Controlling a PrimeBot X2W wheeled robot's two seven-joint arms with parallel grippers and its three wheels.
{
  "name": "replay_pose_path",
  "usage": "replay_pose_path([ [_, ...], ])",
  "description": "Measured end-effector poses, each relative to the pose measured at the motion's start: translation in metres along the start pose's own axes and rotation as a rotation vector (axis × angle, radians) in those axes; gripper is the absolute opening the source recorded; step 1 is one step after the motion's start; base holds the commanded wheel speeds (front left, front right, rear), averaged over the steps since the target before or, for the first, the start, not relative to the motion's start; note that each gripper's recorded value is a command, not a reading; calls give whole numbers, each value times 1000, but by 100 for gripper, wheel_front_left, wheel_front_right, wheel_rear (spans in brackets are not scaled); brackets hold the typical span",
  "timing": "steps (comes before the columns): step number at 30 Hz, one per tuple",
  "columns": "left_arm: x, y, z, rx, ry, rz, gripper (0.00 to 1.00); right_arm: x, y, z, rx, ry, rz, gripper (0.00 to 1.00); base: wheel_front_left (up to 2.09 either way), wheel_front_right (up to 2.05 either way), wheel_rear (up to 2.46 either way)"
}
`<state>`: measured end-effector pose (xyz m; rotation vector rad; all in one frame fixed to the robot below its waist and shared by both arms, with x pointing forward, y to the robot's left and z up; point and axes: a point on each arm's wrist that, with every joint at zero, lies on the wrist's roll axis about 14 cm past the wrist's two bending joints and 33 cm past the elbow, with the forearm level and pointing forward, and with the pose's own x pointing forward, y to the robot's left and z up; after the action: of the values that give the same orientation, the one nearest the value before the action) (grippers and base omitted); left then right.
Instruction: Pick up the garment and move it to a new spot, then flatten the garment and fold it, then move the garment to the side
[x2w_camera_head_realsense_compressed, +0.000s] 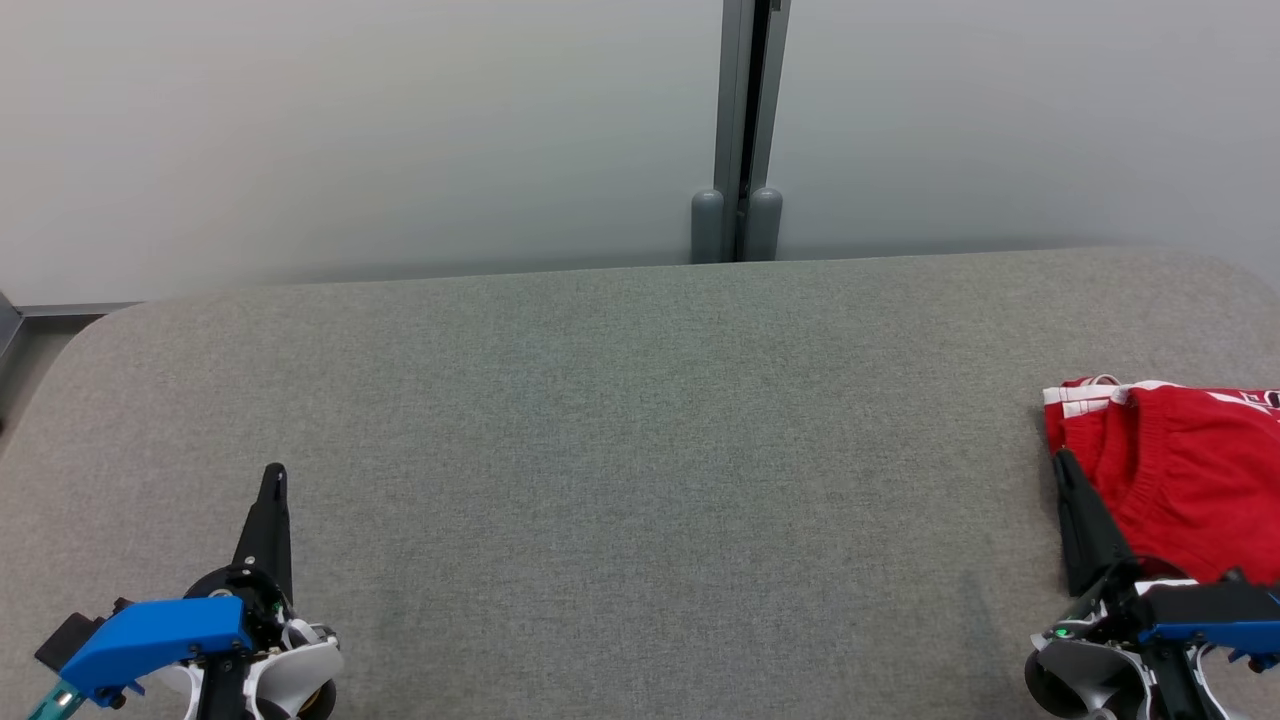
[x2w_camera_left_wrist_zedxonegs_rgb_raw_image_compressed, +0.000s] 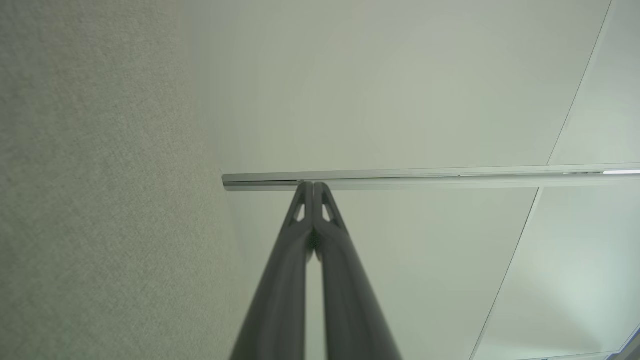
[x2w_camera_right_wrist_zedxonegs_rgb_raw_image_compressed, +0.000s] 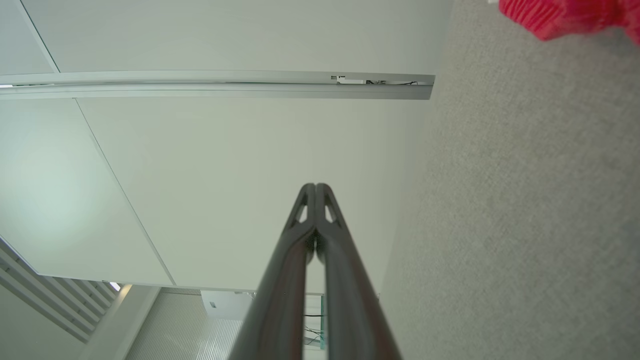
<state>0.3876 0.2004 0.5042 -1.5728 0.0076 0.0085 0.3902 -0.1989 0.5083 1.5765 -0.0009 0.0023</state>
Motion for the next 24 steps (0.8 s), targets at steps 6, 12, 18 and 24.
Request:
replay_pose_path([
  [6, 0, 0, 0, 0, 0, 0, 0, 0, 0, 0, 0, 0, 0, 0, 0, 0, 0],
  [12, 0, 0, 0, 0, 0, 0, 0, 0, 0, 0, 0, 0, 0, 0, 0, 0, 0],
  [18, 0, 0, 0, 0, 0, 0, 0, 0, 0, 0, 0, 0, 0, 0, 0, 0, 0],
  [24, 0, 0, 0, 0, 0, 0, 0, 0, 0, 0, 0, 0, 0, 0, 0, 0, 0],
])
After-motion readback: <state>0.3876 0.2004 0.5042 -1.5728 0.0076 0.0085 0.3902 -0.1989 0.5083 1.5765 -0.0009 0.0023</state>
